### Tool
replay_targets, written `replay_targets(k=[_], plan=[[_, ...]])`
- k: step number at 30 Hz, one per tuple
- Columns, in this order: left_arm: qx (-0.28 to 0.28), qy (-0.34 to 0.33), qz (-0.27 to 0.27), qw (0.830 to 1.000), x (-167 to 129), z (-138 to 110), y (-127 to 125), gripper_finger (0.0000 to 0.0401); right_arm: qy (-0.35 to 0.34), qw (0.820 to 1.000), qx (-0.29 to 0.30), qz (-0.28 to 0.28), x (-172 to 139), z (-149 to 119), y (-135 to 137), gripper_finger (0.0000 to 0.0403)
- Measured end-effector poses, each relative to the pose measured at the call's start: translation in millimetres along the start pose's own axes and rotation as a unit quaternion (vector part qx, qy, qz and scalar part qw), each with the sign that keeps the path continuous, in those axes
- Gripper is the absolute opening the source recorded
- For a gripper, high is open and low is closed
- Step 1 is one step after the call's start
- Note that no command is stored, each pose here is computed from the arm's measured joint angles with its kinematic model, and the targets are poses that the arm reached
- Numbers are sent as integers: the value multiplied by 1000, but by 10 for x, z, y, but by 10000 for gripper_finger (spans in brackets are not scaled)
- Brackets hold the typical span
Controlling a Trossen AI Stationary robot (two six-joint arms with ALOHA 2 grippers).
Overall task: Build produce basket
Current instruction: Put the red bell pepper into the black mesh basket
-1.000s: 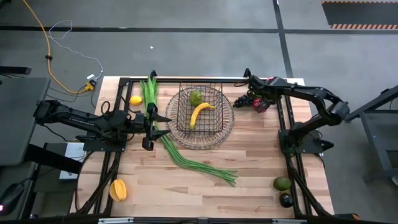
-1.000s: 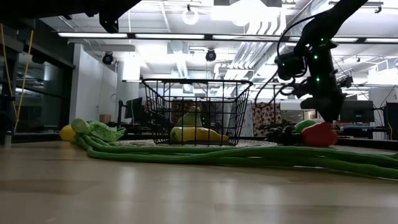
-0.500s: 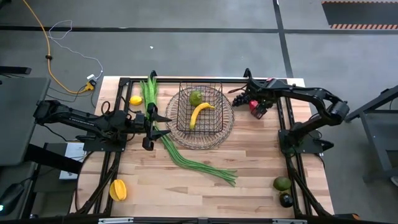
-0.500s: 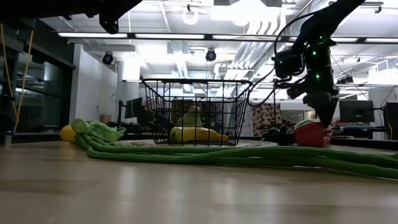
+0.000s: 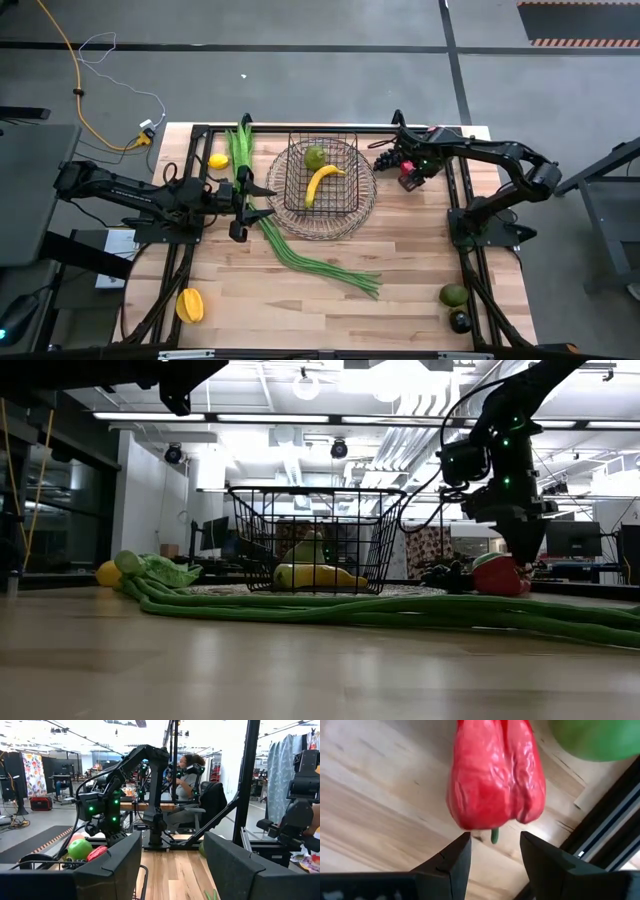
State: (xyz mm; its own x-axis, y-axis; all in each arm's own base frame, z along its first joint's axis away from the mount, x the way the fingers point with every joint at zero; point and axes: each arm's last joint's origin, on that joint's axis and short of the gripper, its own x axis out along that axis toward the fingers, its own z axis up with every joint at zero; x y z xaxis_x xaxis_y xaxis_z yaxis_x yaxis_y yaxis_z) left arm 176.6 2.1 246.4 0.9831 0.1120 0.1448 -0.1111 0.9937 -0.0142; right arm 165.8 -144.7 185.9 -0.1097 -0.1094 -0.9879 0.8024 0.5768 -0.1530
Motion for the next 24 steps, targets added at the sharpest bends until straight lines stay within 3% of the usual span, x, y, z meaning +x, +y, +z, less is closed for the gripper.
replay_targets(k=[10,19,24], plan=[[0,0,0,1000,0,1,0,201,2,1000,19,2,22,14,9,161],[0,0,0,1000,0,1,0,201,9,1000,1,-4,122,76,37,161],[0,0,0,1000,0,1,0,201,20,999,-1,-29,191,99,39,161]])
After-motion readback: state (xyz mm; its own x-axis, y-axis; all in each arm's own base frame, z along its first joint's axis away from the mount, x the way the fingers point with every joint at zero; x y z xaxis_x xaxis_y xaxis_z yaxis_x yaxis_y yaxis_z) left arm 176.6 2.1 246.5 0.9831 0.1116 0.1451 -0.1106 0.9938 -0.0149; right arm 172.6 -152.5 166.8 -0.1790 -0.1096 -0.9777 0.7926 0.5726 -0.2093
